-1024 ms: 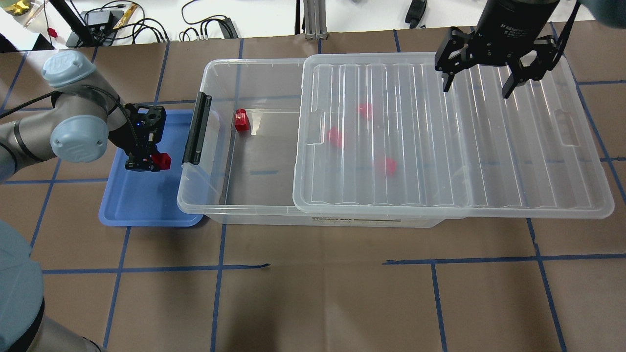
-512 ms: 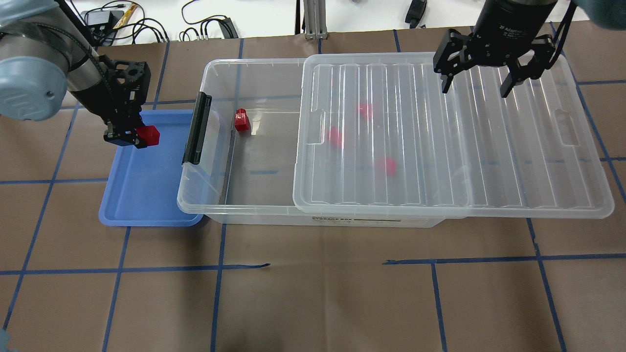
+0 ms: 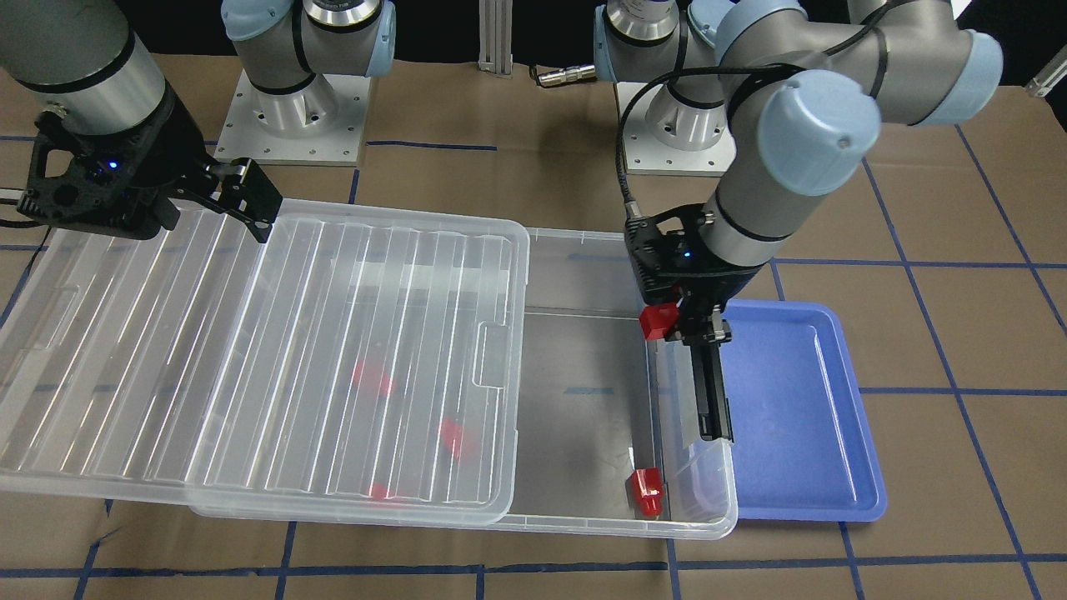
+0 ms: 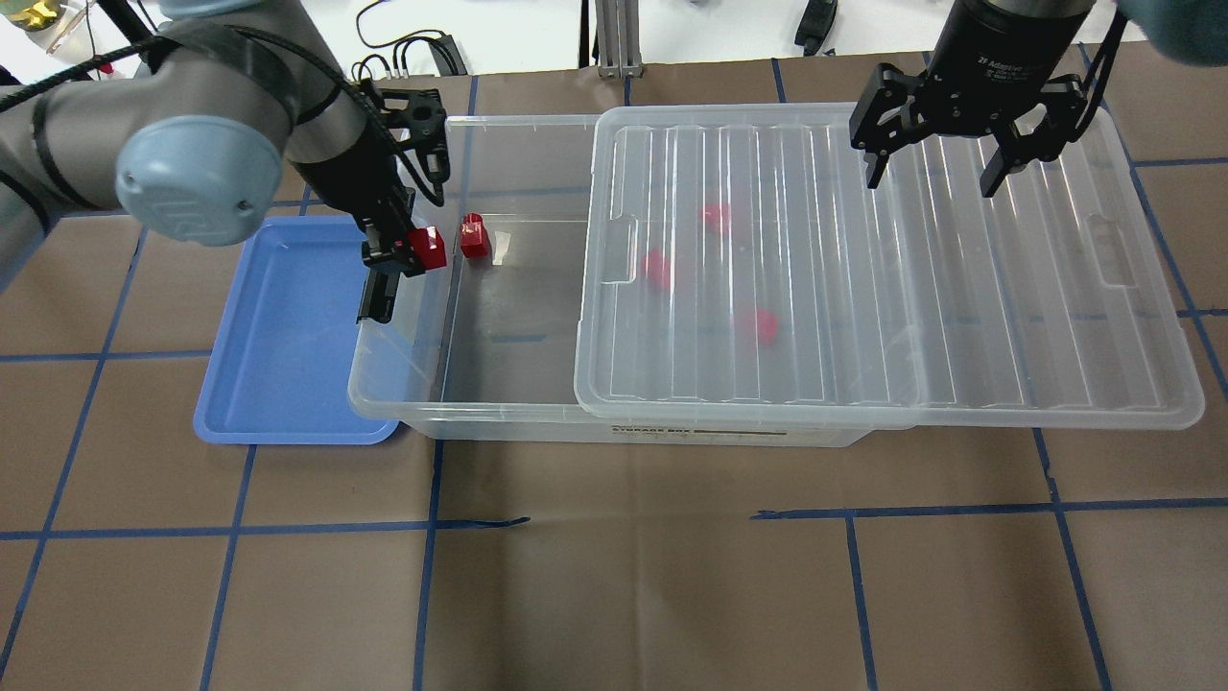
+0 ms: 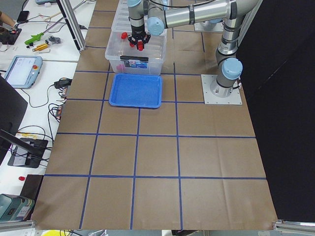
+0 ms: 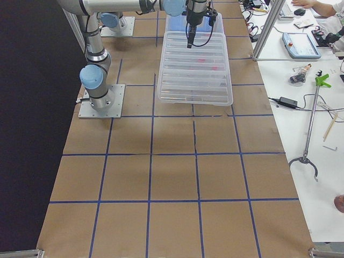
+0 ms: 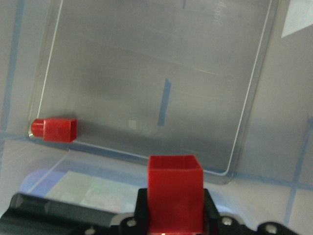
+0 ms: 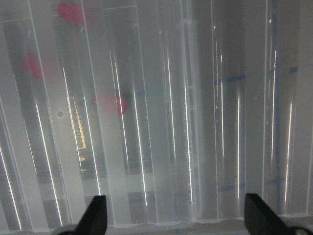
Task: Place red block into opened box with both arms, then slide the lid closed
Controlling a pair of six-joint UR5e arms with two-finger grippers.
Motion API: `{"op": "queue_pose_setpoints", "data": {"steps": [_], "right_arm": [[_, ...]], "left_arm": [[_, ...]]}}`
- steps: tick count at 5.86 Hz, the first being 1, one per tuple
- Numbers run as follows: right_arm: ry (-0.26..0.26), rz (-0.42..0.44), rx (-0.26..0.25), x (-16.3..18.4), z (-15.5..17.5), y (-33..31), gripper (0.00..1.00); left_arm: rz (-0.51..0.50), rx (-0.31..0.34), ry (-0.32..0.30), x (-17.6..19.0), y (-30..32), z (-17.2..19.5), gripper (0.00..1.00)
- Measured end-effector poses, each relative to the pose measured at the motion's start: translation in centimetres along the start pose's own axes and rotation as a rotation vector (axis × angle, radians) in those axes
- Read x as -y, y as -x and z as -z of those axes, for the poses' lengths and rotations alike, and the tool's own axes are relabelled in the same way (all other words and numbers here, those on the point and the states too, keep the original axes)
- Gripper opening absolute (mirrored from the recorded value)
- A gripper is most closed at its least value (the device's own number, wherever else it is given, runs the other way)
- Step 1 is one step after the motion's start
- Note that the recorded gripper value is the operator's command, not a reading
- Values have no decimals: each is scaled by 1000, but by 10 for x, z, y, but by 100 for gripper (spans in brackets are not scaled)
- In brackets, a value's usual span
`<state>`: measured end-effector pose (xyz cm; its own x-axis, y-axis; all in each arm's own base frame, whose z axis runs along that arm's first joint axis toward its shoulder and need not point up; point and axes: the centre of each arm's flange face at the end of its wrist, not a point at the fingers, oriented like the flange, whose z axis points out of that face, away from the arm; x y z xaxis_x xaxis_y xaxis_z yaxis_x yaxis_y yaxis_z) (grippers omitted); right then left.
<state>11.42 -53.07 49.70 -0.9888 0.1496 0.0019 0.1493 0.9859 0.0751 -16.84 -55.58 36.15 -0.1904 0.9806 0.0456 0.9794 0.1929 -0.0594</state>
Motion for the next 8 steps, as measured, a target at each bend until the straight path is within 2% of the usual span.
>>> {"op": "queue_pose_setpoints", "data": {"steps": [1,2,3,4,5,6,8], "right_arm": [[1,1,0,0,0,0,100],[2,1,0,0,-1,0,100],[3,2,0,0,-1,0,100],[3,3,-1,1,-2,-1,100],[2,3,-1,2,-2,-2,100],[1,7,-2,2,-2,-4,100],[-1,24,-7,3,-2,-6,100]], "left_arm": [[6,-11,1,20,-1,-37,4],[5,-15,-1,26,-2,-73,4],[5,-1,-7,23,-8,-109,4],[2,24,-14,18,-15,-138,9],[0,33,-16,16,-16,-158,38],[0,29,-13,15,-13,-172,92],[4,34,-10,14,-9,-172,96]]}}
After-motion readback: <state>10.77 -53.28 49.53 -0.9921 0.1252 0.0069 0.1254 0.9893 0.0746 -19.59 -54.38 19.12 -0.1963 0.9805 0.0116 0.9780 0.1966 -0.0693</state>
